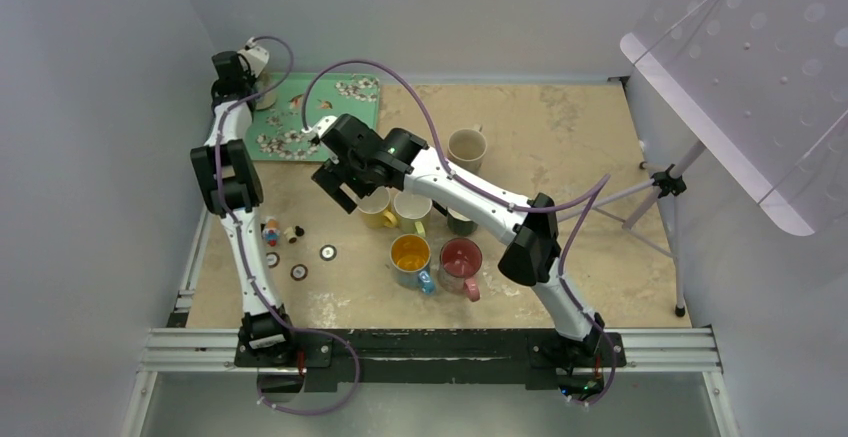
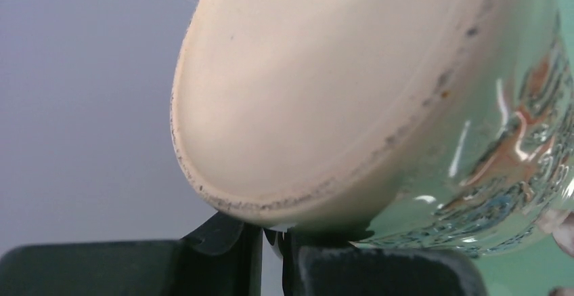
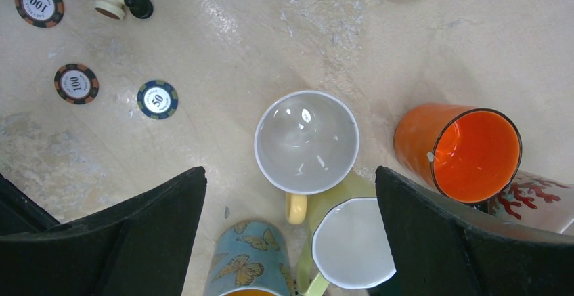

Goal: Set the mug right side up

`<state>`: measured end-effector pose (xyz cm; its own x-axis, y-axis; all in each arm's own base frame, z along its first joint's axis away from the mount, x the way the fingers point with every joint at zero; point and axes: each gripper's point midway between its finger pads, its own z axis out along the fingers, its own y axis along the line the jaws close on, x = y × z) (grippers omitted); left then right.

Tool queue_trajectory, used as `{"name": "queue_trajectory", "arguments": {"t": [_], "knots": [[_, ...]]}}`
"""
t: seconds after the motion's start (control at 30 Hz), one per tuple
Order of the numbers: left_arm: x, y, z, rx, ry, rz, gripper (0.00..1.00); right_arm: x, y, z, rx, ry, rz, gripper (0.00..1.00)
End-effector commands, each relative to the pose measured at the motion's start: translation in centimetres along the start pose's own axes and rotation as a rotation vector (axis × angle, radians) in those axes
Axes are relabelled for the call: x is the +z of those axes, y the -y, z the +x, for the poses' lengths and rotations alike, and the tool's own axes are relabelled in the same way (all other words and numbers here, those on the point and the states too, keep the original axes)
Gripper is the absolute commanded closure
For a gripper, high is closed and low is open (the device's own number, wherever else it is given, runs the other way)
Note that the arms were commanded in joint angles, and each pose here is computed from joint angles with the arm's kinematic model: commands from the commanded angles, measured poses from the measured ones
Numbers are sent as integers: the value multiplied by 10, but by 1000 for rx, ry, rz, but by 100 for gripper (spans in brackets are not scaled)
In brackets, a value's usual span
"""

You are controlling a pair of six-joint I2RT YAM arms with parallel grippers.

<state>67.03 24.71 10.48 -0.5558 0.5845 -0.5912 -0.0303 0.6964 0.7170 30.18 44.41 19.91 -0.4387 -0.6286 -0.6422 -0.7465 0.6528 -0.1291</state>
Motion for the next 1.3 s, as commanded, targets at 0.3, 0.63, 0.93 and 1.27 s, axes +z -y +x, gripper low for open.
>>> {"name": "queue_trajectory", "arguments": {"t": [0.3, 0.63, 0.93, 1.27], "knots": [[-138, 18, -13, -427, -172, 320, 100, -47, -16, -72, 106, 291, -137, 1], [-214, 75, -27, -844, -294, 637, 100, -23, -11, -122, 521, 492, -411, 2], [-287, 92, -68, -1159, -321, 884, 100, 4, 32, -156, 814, 641, -519, 4], [-350, 105, -73, -1249, -344, 1018, 100, 40, 36, -174, 911, 653, -599, 11]]}}
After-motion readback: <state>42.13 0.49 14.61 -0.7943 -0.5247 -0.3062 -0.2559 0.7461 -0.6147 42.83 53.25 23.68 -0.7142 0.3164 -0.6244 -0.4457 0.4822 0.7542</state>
